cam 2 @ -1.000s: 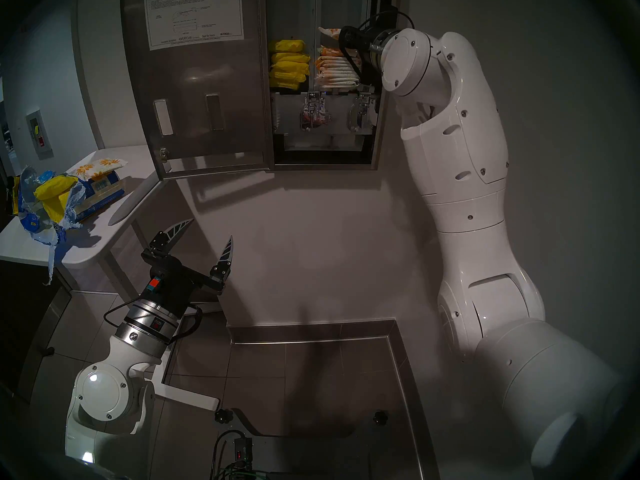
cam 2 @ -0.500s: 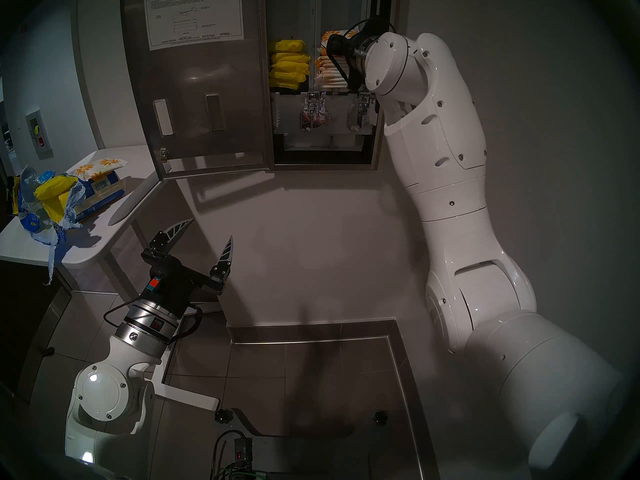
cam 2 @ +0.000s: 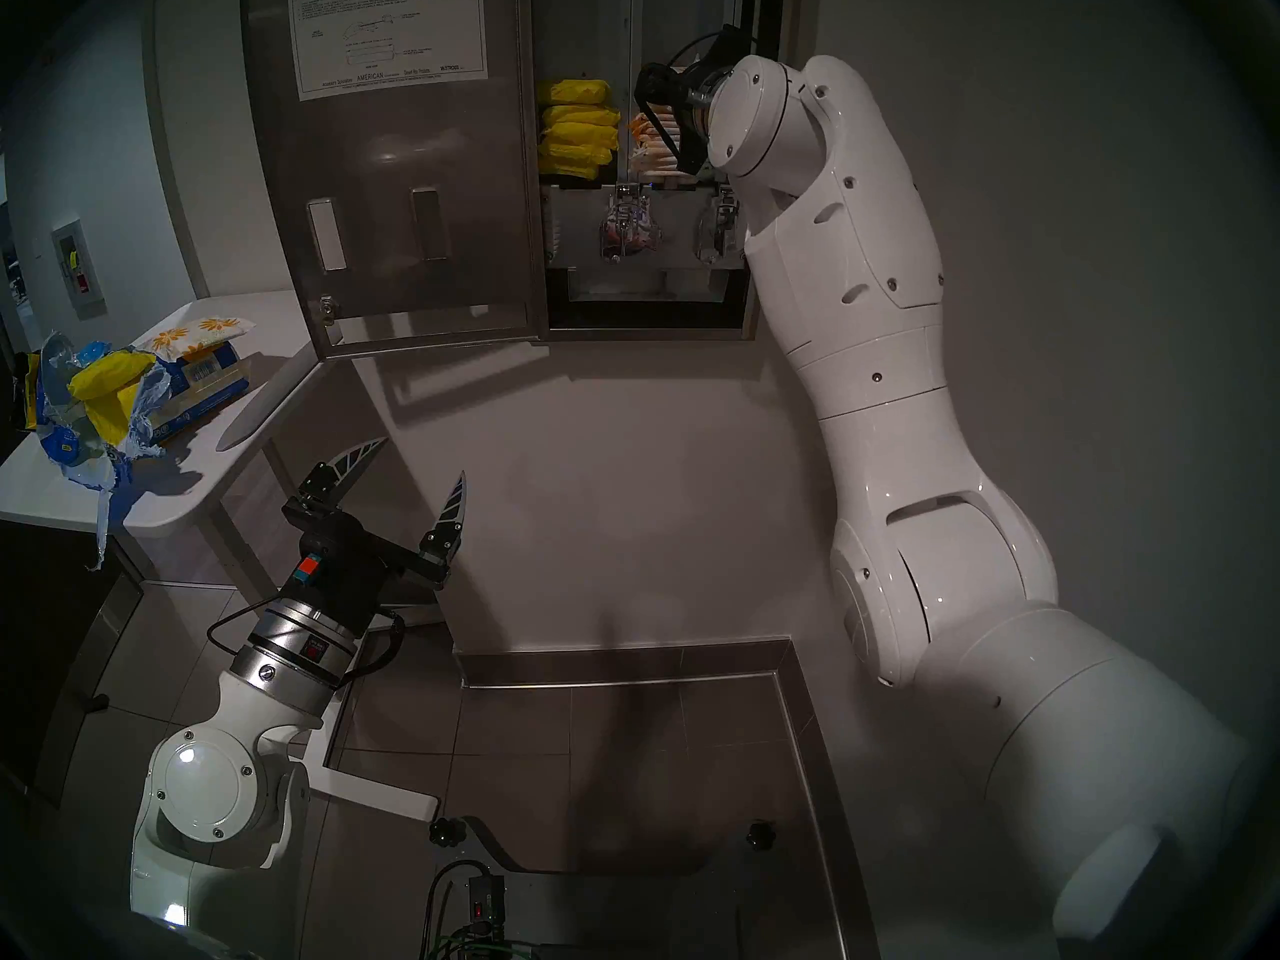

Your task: Open the dispenser door, put the pads inside, close the door

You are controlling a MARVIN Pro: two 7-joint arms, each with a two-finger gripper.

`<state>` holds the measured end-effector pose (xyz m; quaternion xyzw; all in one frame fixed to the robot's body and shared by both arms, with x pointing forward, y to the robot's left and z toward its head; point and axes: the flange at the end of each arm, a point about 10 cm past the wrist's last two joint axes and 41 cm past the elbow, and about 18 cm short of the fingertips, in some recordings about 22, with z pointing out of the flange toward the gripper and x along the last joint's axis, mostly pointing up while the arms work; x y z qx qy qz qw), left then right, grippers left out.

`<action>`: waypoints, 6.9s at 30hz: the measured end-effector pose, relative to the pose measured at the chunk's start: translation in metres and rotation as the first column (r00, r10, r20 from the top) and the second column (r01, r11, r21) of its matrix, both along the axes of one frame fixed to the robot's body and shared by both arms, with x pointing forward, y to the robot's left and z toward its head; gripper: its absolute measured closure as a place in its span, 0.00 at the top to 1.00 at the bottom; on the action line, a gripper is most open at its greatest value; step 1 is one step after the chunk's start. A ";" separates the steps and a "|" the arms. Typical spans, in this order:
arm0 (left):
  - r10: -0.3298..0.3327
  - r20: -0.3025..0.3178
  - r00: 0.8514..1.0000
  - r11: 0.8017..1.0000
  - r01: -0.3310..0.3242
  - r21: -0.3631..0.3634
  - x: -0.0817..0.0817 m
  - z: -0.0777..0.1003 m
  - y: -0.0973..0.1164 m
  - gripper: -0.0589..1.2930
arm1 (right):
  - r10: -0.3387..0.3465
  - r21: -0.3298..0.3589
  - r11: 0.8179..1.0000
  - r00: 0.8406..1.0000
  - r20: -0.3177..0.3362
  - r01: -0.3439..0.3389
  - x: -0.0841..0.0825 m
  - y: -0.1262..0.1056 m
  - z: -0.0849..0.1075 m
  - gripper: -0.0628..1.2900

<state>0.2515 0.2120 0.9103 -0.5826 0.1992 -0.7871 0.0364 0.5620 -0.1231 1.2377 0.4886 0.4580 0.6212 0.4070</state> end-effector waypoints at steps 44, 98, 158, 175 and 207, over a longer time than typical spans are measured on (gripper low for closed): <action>0.000 0.001 1.000 1.000 0.000 0.000 0.000 0.000 0.000 0.94 | 0.022 -0.018 1.000 0.997 -0.070 -0.023 -0.004 0.000 0.011 0.02; -0.001 0.002 1.000 1.000 0.001 0.000 0.000 0.000 0.000 0.94 | 0.041 -0.039 0.998 0.995 -0.091 -0.044 -0.017 -0.008 0.032 0.89; -0.001 0.001 1.000 1.000 0.001 -0.001 0.000 0.000 0.000 0.94 | 0.151 0.334 0.940 0.963 -0.222 -0.070 -0.147 -0.083 -0.017 0.02; -0.001 0.002 1.000 1.000 0.001 -0.001 0.000 0.000 0.000 0.94 | 0.095 0.482 0.876 0.973 -0.209 0.018 -0.188 -0.091 -0.069 0.02; -0.001 0.002 1.000 1.000 0.001 0.000 0.000 0.000 0.000 0.94 | 0.115 0.558 0.825 0.942 -0.314 0.085 -0.214 -0.078 -0.165 0.12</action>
